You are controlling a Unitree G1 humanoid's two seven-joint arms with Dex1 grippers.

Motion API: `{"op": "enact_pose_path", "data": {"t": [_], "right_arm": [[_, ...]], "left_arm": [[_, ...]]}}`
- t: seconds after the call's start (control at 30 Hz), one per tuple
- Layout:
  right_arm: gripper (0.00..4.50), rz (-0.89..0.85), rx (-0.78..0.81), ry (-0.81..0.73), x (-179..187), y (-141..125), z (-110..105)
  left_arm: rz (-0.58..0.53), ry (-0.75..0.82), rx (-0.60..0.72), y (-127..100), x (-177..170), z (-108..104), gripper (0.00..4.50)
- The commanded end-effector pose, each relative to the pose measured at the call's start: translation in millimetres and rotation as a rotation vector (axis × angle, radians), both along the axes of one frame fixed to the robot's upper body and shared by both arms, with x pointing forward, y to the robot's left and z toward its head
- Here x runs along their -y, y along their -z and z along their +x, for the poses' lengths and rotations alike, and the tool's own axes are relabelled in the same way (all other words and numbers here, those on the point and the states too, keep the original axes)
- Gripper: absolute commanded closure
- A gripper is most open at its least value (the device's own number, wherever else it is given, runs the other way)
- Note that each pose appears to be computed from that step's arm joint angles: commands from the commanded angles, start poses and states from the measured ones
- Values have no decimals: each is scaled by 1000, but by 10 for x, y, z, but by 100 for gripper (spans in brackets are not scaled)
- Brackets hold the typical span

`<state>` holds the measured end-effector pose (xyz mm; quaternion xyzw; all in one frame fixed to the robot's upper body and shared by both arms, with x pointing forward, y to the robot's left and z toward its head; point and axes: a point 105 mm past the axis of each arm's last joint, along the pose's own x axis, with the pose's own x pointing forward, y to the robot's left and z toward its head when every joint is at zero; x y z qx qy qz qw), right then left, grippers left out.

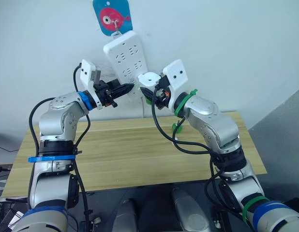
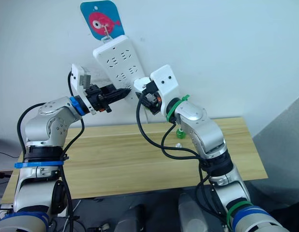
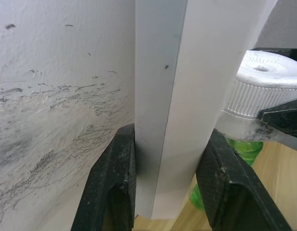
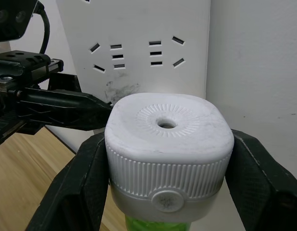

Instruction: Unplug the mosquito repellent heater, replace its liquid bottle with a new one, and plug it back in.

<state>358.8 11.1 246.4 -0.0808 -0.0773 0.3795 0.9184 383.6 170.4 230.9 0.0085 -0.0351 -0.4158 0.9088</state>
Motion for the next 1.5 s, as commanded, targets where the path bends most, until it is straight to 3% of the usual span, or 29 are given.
{"op": "enact_pose_path", "data": {"t": [0.03, 0.27, 0.33, 0.43, 0.7, 0.93, 1.17, 1.33, 1.43, 1.5], "right_arm": [[148, 17, 46, 14, -27, -153, 84], [149, 28, 25, -18, -28, -151, 81], [73, 29, 34, 0, 43, -162, 87], [0, -3, 46, 9, 132, -146, 42], [0, -35, 31, -51, 246, -87, -266], [0, -39, 11, -113, 224, -48, -441], [0, -49, 13, -191, 151, -25, -570], [0, -66, 29, -281, 112, 0, -741], [59, -77, 23, -314, 104, 71, -821], [131, -82, 24, -315, 89, 105, -834]], "left_arm": [[-17, 97, 6, -43, 186, -90, 315], [10, 37, 19, -25, 76, -32, 315], [19, 18, 23, -20, 32, -14, 315], [27, -13, 30, -17, -36, 12, 317], [13, -154, 52, -70, -305, 100, 317], [54, -262, 98, -110, -513, 128, 104], [132, -347, 96, -38, -798, 20, 104], [209, -309, 85, 102, -836, -250, 104], [258, -168, 49, 289, -609, -625, 101], [233, -134, 14, 342, -493, -797, 101]]}}
